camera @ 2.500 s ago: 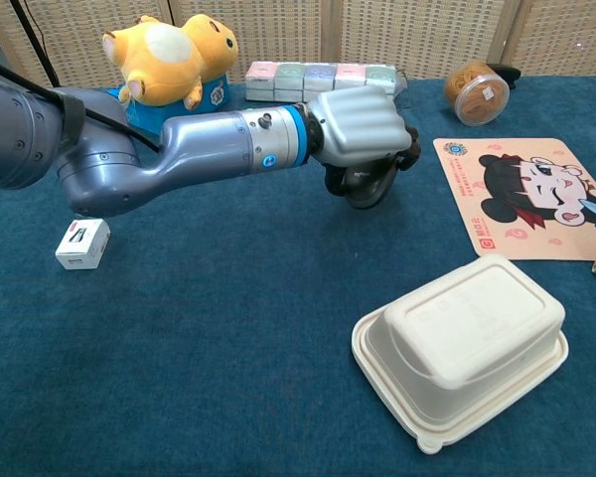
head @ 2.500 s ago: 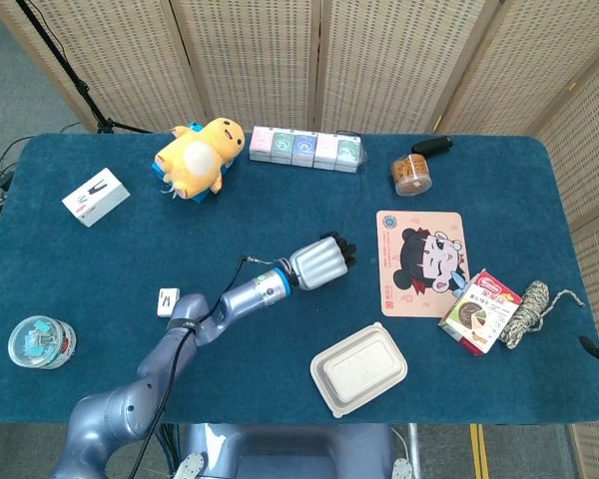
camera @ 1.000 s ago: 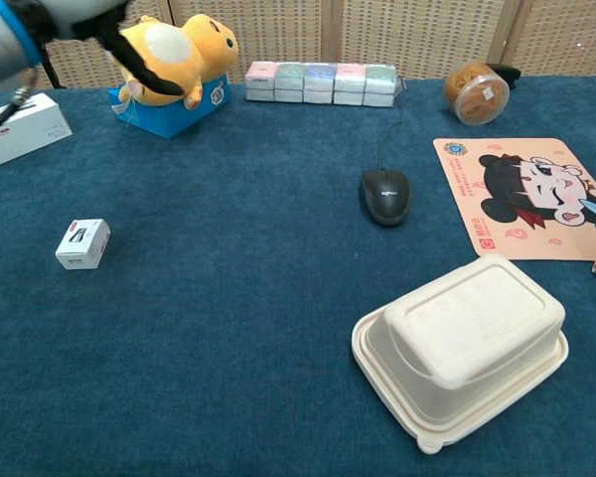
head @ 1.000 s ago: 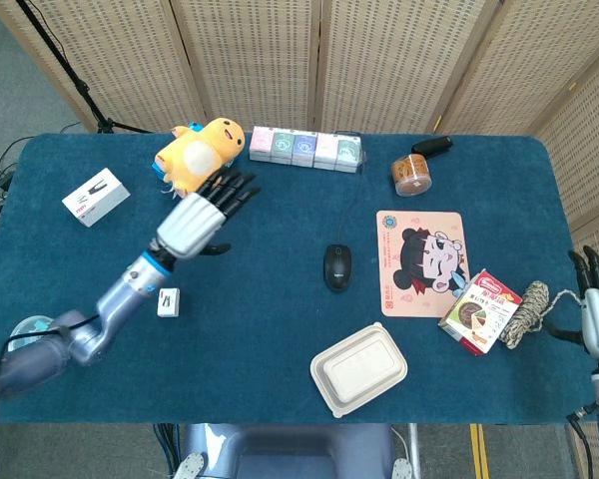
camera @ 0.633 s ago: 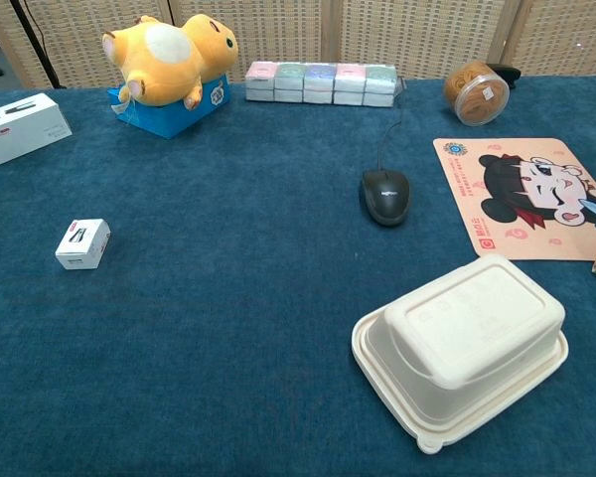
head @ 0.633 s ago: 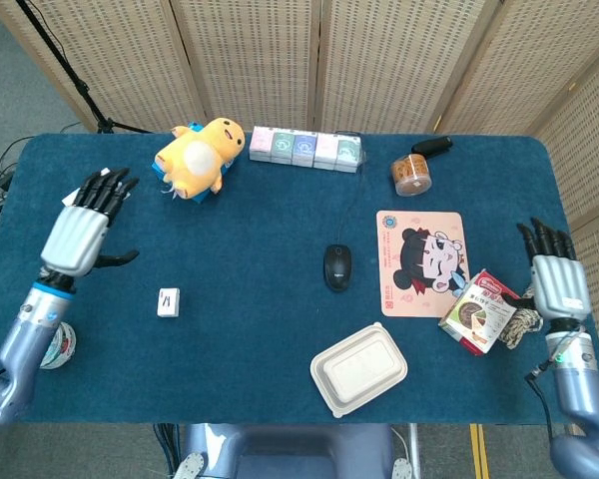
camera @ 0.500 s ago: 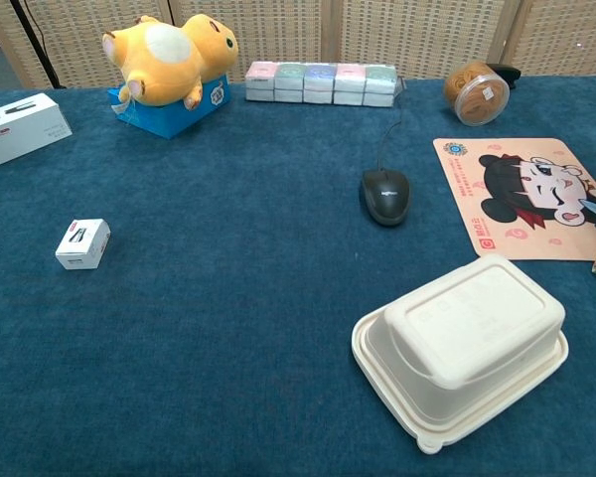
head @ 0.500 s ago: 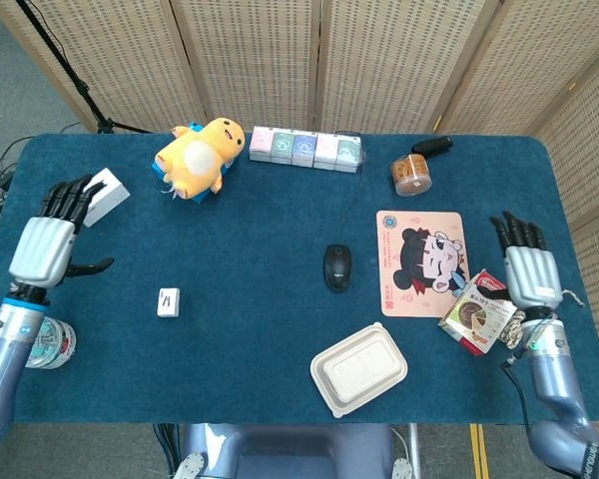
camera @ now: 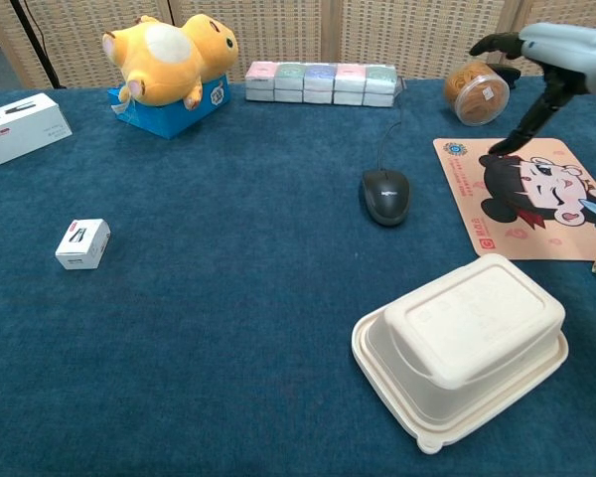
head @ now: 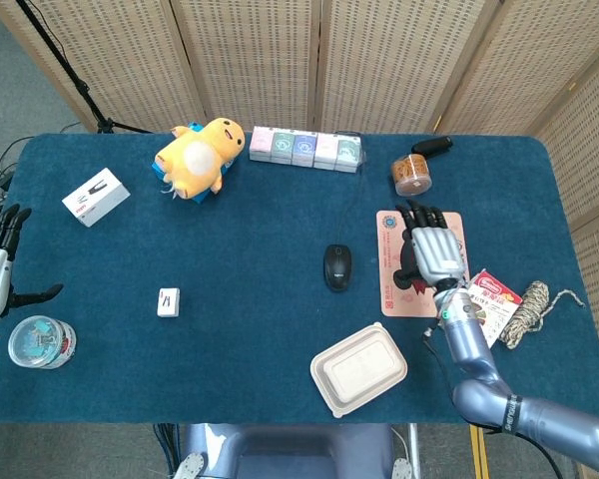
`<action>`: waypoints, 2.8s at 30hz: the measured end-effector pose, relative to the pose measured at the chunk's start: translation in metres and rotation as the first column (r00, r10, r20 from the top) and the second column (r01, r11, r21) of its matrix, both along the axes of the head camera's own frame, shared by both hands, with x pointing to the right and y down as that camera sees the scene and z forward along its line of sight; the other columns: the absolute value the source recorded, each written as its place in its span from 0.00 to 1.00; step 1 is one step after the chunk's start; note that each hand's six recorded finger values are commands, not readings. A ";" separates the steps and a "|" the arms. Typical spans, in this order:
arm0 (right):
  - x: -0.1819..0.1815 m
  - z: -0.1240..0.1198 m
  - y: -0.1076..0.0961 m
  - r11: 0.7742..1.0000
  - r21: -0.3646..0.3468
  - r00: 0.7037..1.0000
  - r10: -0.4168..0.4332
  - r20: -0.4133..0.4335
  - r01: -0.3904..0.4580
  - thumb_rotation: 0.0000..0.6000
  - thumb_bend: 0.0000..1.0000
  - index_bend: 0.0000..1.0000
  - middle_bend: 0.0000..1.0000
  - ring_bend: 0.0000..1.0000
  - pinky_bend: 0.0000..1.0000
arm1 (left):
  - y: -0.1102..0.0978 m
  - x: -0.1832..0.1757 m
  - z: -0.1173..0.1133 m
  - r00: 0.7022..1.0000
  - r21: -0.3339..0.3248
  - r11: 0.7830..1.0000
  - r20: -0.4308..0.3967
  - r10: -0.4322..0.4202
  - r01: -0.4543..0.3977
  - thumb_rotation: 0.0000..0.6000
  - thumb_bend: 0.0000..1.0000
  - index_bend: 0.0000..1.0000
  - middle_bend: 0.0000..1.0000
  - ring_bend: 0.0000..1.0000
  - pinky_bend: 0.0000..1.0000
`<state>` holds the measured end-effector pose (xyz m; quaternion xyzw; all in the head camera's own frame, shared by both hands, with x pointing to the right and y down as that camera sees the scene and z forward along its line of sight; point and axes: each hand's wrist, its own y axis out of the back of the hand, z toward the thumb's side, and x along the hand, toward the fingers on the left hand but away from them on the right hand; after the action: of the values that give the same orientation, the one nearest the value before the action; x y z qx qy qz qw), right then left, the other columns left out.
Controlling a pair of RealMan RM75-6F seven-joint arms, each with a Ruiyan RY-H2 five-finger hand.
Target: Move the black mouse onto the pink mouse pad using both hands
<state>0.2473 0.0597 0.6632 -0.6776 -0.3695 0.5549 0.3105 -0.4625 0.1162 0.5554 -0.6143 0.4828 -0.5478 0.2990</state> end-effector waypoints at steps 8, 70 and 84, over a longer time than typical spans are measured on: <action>-0.081 0.030 -0.011 0.999 -0.009 0.997 -0.039 0.059 0.040 1.00 0.00 0.00 0.00 0.00 0.00 | -0.006 -0.011 0.001 0.999 -0.003 1.000 -0.033 -0.031 0.031 1.00 0.05 0.00 0.00 0.00 0.00; -0.053 0.103 0.008 0.981 -0.108 0.986 0.164 0.022 -0.160 1.00 0.00 0.21 0.23 0.20 0.30 | -0.007 -0.014 0.001 0.997 -0.020 0.999 -0.062 -0.045 0.044 1.00 0.05 0.00 0.00 0.00 0.00; -0.056 0.106 0.007 0.985 -0.072 0.984 0.160 0.073 -0.154 1.00 0.50 0.39 0.41 0.33 0.44 | -0.007 -0.013 0.002 0.997 -0.027 0.999 -0.062 -0.043 0.041 1.00 0.05 0.00 0.00 0.00 0.00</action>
<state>0.1918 0.0666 0.7687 -0.6775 -0.4152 0.5625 0.2286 -0.4756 0.1096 0.5579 -0.6245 0.4977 -0.5407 0.2644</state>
